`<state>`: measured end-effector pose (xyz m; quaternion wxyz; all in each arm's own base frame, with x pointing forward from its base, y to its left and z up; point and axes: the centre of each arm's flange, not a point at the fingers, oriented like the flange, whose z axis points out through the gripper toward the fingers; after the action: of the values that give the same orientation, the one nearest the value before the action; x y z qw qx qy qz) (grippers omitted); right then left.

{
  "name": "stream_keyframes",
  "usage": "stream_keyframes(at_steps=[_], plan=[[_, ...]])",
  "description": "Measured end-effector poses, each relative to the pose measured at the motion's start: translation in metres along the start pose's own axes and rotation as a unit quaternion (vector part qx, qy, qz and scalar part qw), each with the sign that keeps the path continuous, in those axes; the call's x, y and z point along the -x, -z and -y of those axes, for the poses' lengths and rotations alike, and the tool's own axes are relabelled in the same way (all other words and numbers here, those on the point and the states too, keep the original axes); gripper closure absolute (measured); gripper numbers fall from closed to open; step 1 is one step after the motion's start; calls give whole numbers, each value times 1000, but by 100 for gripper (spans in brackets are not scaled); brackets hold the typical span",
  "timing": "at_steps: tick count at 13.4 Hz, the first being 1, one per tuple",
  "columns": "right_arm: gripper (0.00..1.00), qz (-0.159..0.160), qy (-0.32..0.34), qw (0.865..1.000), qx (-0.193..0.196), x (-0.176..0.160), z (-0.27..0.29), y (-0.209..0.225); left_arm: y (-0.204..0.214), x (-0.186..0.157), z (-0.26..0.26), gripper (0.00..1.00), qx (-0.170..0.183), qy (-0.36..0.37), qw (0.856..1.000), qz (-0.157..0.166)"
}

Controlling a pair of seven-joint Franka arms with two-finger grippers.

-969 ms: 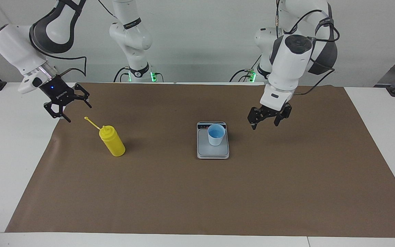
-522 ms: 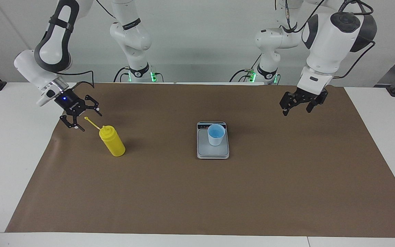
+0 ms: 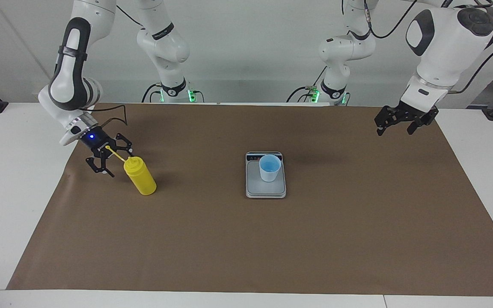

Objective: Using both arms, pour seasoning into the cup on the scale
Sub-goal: 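Withdraw the left gripper while the right gripper grasps the yellow bottle, then lift the yellow bottle with the right gripper and carry it over the cup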

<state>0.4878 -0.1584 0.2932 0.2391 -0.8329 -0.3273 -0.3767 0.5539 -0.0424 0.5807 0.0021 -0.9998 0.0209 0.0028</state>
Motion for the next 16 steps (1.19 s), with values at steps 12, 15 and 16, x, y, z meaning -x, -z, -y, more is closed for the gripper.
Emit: stream_keyframes(at_steps=[12, 15, 16], plan=[[0, -61, 29, 998, -7, -21, 0, -72, 58, 11, 13, 0, 17, 0, 1000, -23], [0, -62, 30, 998, -9, -23, 1, -74, 60, 12, 6, 0, 18, 11, 1000, -20], [7, -62, 31, 998, -9, -24, 0, -74, 59, 12, 3, 0, 18, 11, 1000, -19]])
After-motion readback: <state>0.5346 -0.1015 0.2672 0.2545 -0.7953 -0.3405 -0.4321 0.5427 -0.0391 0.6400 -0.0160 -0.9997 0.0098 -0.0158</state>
